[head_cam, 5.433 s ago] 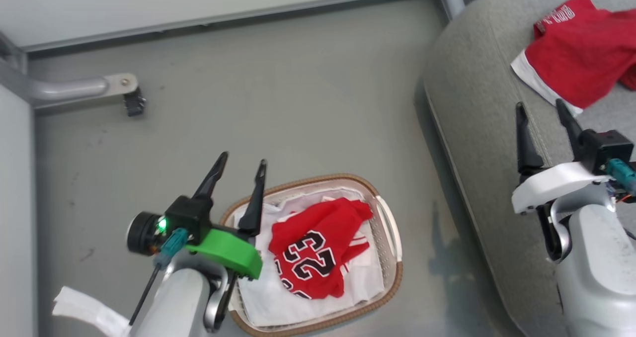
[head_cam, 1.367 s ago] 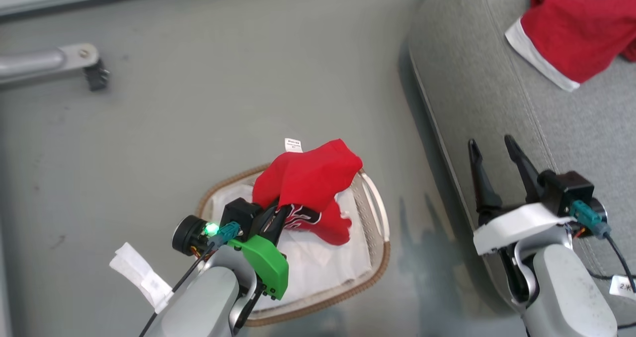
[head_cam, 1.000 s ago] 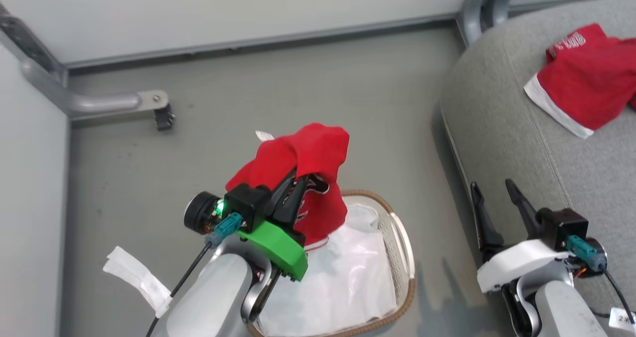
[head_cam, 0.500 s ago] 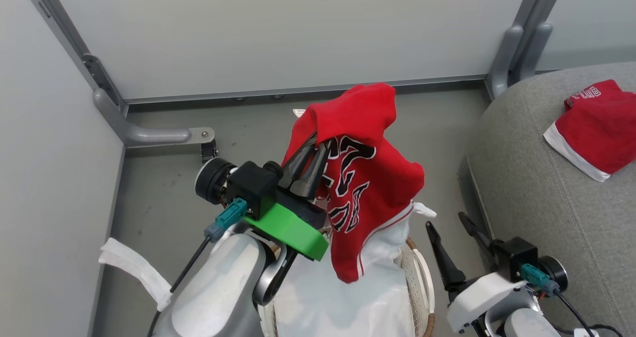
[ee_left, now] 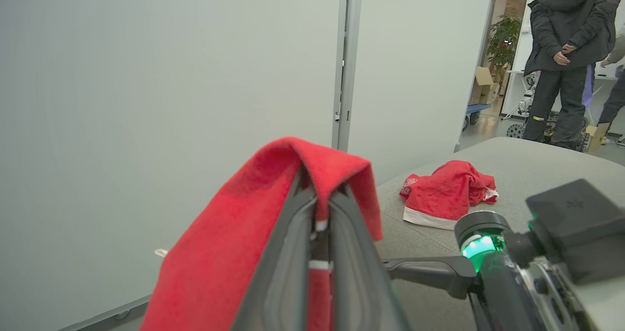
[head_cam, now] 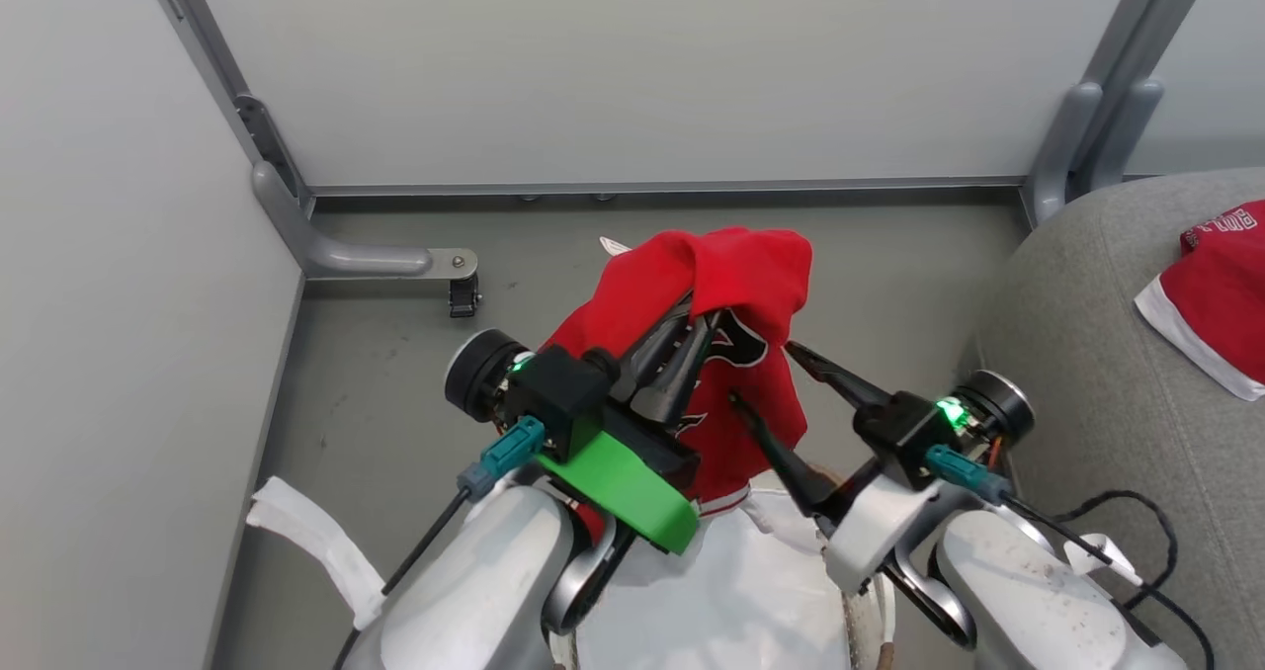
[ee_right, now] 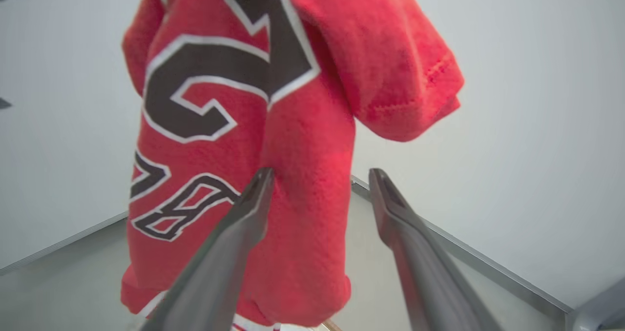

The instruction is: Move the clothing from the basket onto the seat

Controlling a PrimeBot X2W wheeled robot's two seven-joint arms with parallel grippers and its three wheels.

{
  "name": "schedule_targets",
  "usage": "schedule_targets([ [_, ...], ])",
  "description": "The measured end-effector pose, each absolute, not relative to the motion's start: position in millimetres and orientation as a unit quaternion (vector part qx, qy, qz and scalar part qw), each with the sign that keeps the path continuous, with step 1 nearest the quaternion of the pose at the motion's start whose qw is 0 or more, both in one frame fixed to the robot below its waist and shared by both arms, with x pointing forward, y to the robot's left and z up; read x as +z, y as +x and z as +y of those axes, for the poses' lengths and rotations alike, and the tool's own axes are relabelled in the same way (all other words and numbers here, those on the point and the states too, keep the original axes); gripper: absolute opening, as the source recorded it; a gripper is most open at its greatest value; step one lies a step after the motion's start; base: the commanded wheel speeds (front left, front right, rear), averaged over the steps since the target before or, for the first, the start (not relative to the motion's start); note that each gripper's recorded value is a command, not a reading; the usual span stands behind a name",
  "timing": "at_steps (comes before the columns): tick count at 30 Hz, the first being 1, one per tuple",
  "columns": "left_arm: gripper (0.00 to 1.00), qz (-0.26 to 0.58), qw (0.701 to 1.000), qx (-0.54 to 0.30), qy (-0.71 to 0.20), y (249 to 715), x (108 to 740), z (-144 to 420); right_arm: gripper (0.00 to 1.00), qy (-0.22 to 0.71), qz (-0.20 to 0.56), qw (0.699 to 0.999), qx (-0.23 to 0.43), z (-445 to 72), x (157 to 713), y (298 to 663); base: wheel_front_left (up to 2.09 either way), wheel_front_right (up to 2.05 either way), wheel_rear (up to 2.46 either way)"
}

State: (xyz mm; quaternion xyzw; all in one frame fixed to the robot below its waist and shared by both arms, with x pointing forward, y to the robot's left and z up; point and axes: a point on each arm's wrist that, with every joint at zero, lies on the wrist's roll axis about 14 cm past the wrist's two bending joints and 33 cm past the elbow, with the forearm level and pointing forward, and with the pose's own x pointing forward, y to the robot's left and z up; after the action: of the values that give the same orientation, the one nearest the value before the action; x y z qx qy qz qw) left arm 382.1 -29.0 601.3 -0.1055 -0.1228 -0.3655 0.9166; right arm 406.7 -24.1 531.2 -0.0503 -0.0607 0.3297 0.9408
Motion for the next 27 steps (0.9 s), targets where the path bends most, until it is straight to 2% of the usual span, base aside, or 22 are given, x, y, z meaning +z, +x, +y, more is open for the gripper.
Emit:
schedule_targets([
  [5, 0.00, -0.117, 0.916, -0.370, -0.106, 375.5, 598.3, -29.6, 1.00, -0.039, -0.056, 0.921, 0.383, 14.3, 533.5, 403.9, 0.00, 0.00, 0.00],
  [6, 0.00, -0.116, 0.916, -0.369, -0.106, 374.8, 597.7, -28.8, 0.83, -0.033, -0.054, 0.919, 0.390, 21.1, 533.6, 403.5, 0.00, 0.00, 0.00],
  [7, 0.00, -0.114, 0.917, -0.366, -0.107, 374.7, 596.8, -27.0, 0.38, -0.031, -0.052, 0.916, 0.396, 26.7, 533.2, 403.3, 0.00, 0.00, 0.00],
  [8, 0.00, -0.113, 0.918, -0.365, -0.107, 374.4, 595.9, -25.8, 0.00, -0.028, -0.050, 0.916, 0.398, 29.8, 532.9, 403.8, 0.00, 0.00, 0.00],
  [14, 0.00, -0.108, 0.927, -0.343, -0.108, 378.2, 592.2, -11.6, 0.00, -0.002, -0.044, 0.917, 0.397, 39.0, 532.8, 407.3, 0.00, 0.00, 0.00],
  [15, 0.22, -0.107, 0.928, -0.340, -0.108, 379.6, 591.5, -9.9, 0.00, 0.002, -0.042, 0.919, 0.393, 36.8, 531.6, 407.5, 0.00, 0.00, 0.00],
  [16, 0.55, -0.105, 0.929, -0.337, -0.109, 381.0, 590.4, -8.5, 0.00, 0.007, -0.040, 0.922, 0.385, 32.1, 530.1, 408.0, 0.00, 0.00, 0.00],
  [17, 1.00, -0.104, 0.930, -0.334, -0.110, 382.4, 589.1, -7.3, 0.00, 0.013, -0.038, 0.926, 0.374, 26.2, 528.9, 408.8, 0.00, 0.00, 0.00],
  [27, 1.00, -0.073, 0.925, -0.355, -0.116, 386.9, 565.9, -31.0, 0.00, 0.039, -0.023, 0.971, 0.237, -71.0, 513.2, 406.4, 0.00, 0.00, 0.00],
])
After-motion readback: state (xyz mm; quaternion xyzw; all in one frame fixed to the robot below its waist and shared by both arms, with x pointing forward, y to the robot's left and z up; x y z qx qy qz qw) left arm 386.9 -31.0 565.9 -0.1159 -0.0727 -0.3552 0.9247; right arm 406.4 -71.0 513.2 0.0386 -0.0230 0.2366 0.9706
